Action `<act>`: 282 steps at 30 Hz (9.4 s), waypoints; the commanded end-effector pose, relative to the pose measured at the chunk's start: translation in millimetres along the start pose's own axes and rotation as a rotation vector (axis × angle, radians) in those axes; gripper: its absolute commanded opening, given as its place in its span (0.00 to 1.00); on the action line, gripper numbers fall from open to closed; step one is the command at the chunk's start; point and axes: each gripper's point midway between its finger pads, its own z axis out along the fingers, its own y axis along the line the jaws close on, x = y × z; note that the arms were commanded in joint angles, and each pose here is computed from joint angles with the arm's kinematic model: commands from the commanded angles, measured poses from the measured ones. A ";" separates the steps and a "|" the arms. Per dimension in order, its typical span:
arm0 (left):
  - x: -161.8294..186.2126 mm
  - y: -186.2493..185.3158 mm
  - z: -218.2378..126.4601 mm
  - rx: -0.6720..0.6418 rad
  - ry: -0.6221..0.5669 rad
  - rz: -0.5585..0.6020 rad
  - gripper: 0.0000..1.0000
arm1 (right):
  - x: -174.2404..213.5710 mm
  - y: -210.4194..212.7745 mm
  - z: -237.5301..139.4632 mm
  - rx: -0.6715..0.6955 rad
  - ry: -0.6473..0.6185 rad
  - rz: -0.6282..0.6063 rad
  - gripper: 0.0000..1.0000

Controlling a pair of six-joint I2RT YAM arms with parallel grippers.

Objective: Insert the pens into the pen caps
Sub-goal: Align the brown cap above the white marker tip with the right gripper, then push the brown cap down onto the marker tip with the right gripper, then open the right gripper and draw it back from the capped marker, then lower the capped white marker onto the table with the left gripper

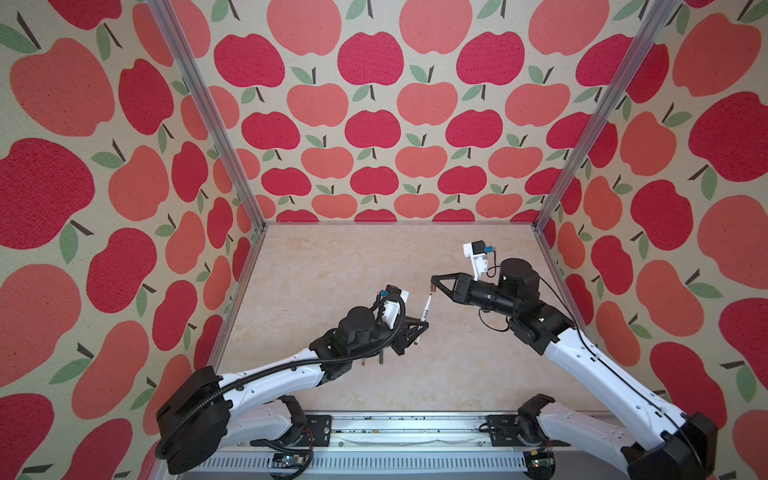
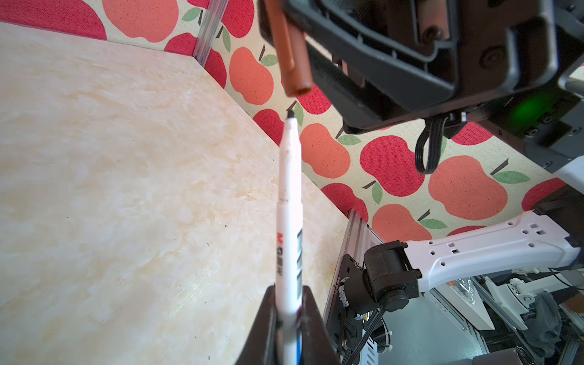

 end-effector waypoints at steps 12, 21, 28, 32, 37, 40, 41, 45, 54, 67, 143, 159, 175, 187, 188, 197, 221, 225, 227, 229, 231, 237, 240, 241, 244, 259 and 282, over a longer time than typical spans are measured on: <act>-6.4 -5.1 -4.1 -0.001 -0.018 0.042 0.00 | 8.0 4.4 3.5 0.001 0.016 -0.023 0.10; -6.6 -4.5 -4.3 -0.003 -0.019 0.046 0.00 | 5.2 0.5 2.1 0.037 0.009 -0.054 0.10; -7.4 -4.6 -4.4 -0.003 -0.022 0.047 0.00 | 8.9 0.3 6.8 0.018 0.027 -0.034 0.10; -7.3 -3.9 -5.0 -0.008 -0.023 0.048 0.00 | 10.6 1.1 6.3 0.012 0.031 -0.030 0.09; -6.1 -2.8 -5.2 -0.010 -0.022 0.048 0.00 | 9.1 5.5 4.2 0.002 0.027 -0.031 0.10; -6.9 -3.1 -5.5 -0.011 -0.024 0.049 0.00 | 6.7 8.8 2.7 -0.002 0.021 -0.037 0.10; -6.8 -3.0 -5.4 -0.011 -0.024 0.050 0.00 | 6.6 9.7 2.7 -0.006 0.023 -0.036 0.10; -7.2 -2.6 -6.2 -0.014 -0.028 0.050 0.00 | 7.6 11.9 3.1 -0.014 0.028 -0.034 0.10; -4.7 0.2 -5.8 -0.020 -0.025 0.049 0.00 | 11.2 16.9 5.4 -0.031 0.036 -0.037 0.10; -12.6 4.3 -12.3 -0.045 -0.090 0.050 0.00 | 19.0 13.2 1.4 -0.017 0.026 -0.040 0.09; -99.1 -30.2 -47.5 0.036 -0.383 0.262 0.00 | 150.0 -48.6 35.2 0.045 0.316 -0.096 0.05; -108.7 -29.2 -46.2 0.073 -0.419 0.324 0.00 | 187.0 -52.8 42.4 0.050 0.411 -0.100 0.05; -130.4 -23.3 -57.2 0.051 -0.456 0.360 0.00 | 199.4 -56.3 42.7 0.066 0.458 -0.094 0.04; -135.2 -18.9 -63.9 0.026 -0.463 0.378 0.00 | 201.2 -54.8 45.8 0.068 0.484 -0.104 0.05; -137.4 -19.4 -65.0 0.026 -0.466 0.383 0.00 | 204.0 -55.5 45.9 0.070 0.492 -0.105 0.04; -148.8 -11.4 -63.3 0.026 -0.488 0.372 0.00 | 219.4 -58.4 44.5 0.090 0.527 -0.120 0.04; -141.0 0.5 -55.5 0.020 -0.447 0.358 0.00 | 201.5 -54.7 44.8 0.137 0.483 -0.210 0.11; -130.0 4.9 -61.3 -0.002 -0.430 0.351 0.00 | 177.7 -45.2 41.2 0.128 0.429 -0.221 0.21; -122.4 9.2 -61.3 -0.014 -0.407 0.344 0.00 | 162.9 -39.5 38.5 0.115 0.388 -0.219 0.24; -114.0 13.4 -60.2 -0.018 -0.389 0.328 0.00 | 146.8 -30.4 35.2 0.095 0.346 -0.220 0.31; -104.3 19.5 -58.5 -0.024 -0.374 0.297 0.00 | 131.5 -19.8 30.7 0.074 0.311 -0.234 0.34; -75.6 27.8 -49.8 -0.036 -0.315 0.259 0.00 | 95.1 6.8 10.9 0.047 0.234 -0.282 0.38; -67.0 31.2 -46.8 -0.055 -0.290 0.249 0.00 | 80.8 14.5 -2.2 0.049 0.196 -0.299 0.39; -63.8 32.8 -45.5 -0.064 -0.277 0.241 0.00 | 76.1 15.4 -7.3 0.059 0.183 -0.306 0.39; -53.7 37.0 -41.7 -0.100 -0.238 0.206 0.00 | 64.6 13.2 -20.2 0.110 0.150 -0.327 0.41; 60.2 94.0 -20.1 -0.472 0.091 -0.342 0.00 | 11.8 -95.5 -68.3 0.661 -0.087 -0.235 0.49; 150.7 139.1 26.5 -0.657 0.412 -0.544 0.14 | 18.0 -112.2 -70.9 0.686 -0.067 -0.228 0.50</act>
